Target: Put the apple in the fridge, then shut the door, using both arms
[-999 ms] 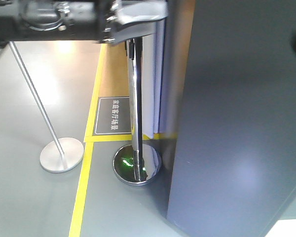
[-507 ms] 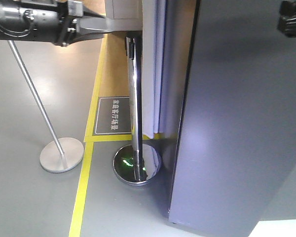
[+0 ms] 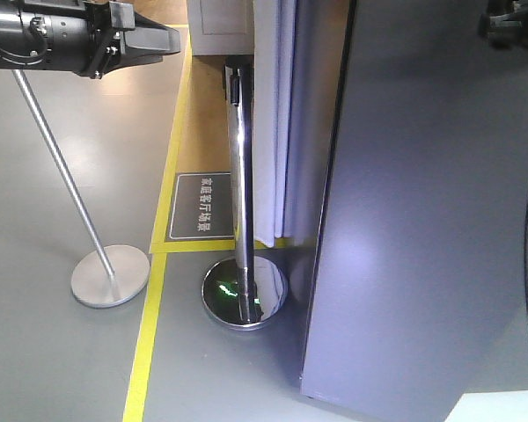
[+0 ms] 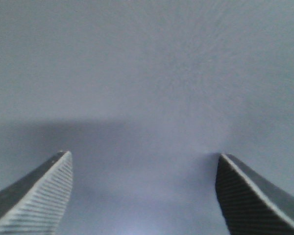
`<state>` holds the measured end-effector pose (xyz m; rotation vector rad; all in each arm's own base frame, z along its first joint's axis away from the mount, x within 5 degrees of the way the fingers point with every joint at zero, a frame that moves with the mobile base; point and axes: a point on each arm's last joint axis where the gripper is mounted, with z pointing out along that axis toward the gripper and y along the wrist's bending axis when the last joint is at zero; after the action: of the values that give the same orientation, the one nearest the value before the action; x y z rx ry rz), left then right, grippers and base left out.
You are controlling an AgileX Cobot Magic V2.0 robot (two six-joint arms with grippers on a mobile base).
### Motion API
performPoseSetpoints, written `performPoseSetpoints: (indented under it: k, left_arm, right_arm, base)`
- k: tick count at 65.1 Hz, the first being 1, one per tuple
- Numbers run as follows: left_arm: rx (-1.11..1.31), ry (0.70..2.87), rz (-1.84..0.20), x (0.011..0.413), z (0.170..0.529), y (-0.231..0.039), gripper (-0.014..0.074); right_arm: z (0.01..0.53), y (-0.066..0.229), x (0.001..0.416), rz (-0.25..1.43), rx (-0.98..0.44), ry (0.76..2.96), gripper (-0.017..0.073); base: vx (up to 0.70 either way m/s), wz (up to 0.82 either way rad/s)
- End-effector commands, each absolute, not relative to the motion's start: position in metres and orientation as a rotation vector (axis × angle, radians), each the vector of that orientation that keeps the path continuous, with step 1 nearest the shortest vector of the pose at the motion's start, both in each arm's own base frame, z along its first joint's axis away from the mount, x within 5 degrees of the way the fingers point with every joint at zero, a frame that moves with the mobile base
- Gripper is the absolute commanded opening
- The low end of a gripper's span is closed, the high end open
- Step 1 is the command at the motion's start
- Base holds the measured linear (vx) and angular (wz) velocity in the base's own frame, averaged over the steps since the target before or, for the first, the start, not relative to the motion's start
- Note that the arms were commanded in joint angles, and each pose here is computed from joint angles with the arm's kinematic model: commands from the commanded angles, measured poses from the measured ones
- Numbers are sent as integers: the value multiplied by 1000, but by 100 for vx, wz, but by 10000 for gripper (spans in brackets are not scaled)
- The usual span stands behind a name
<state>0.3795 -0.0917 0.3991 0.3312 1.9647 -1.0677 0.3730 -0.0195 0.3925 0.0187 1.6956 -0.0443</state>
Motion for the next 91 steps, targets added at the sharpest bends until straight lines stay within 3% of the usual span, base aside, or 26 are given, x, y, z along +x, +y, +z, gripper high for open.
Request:
performPoseSetpoints:
  k: [1, 39, 59, 69, 81, 88, 91]
  left_arm:
    - [308, 1846, -1065, 367, 432, -89, 302]
    - [327, 1871, -998, 369, 429, -87, 302]
    - [310, 1863, -985, 370, 429, -86, 302]
    - [282, 1849, -962, 373, 430, -84, 302]
    - [217, 1844, -966, 375, 431, -82, 286]
    - [158, 1859, -1003, 376, 431, -80, 231]
    - [141, 1868, -1018, 375, 431, -79, 190]
  right_arm:
    - [419, -26, 380, -98, 40, 1561, 573]
    - [403, -25, 439, -59, -1, 1634, 573]
    - [408, -20, 433, -25, -38, 1683, 545]
    - [427, -13, 410, 25, -94, 1732, 429]
    - [453, -1, 369, 82, -231, 1809, 154]
    - [469, 9, 339, 165, -302, 1843, -19]
    - [475, 12, 328, 193, -330, 1845, -16]
  base:
    - [0, 0]
    - [0, 0]
    - [0, 0]
    - [0, 0]
    - [0, 0]
    - [0, 0]
    - [0, 0]
